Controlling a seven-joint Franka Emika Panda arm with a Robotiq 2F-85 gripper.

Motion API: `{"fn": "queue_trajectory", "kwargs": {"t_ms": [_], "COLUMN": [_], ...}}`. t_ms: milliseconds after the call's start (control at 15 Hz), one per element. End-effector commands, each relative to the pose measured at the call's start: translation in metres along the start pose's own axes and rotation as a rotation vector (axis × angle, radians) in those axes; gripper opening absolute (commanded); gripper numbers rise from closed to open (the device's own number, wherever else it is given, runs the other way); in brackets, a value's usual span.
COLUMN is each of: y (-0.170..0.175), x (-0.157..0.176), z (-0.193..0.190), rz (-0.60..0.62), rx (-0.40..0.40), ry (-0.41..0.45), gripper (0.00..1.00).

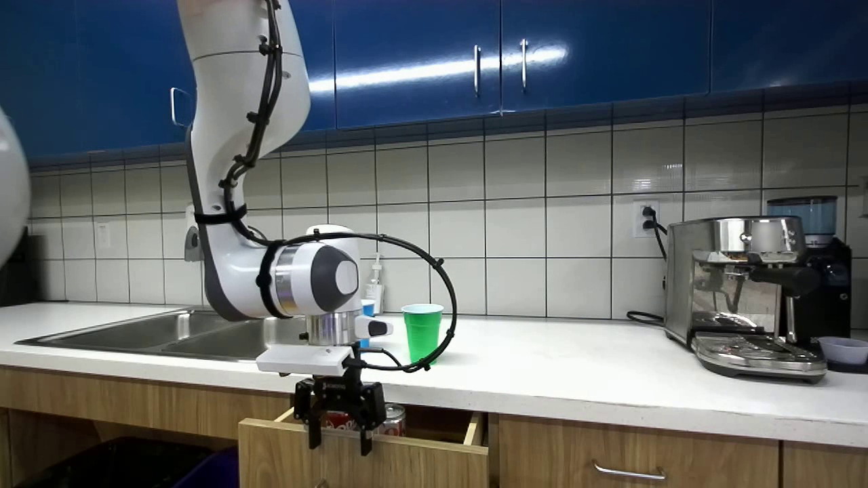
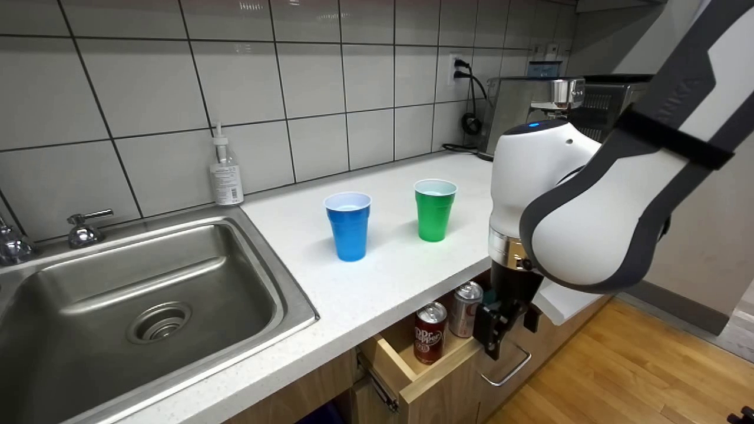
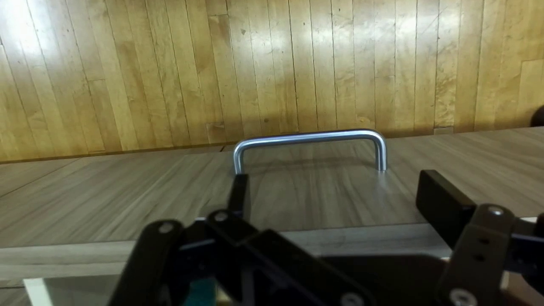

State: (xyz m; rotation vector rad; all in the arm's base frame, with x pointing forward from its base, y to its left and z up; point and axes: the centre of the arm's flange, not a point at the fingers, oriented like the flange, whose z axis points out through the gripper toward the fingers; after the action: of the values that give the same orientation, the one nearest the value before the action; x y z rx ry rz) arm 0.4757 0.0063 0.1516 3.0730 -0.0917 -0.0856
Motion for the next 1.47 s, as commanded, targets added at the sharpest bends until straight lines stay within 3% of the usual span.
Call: {"fn": "queue_trajectory", "kwargs": {"t_ms": [0, 933, 1400], "y": [0.005, 0.014, 0.011], "x": [0.029, 0.079, 0.072], "z": [0.003, 0.001, -0.005], "rz": [0.043, 0.055, 0.054], "rx": [-0.004, -0.003, 0.019], "ry": [0.041, 0.081, 0.082], "gripper": [1.00, 1.00, 1.00]}}
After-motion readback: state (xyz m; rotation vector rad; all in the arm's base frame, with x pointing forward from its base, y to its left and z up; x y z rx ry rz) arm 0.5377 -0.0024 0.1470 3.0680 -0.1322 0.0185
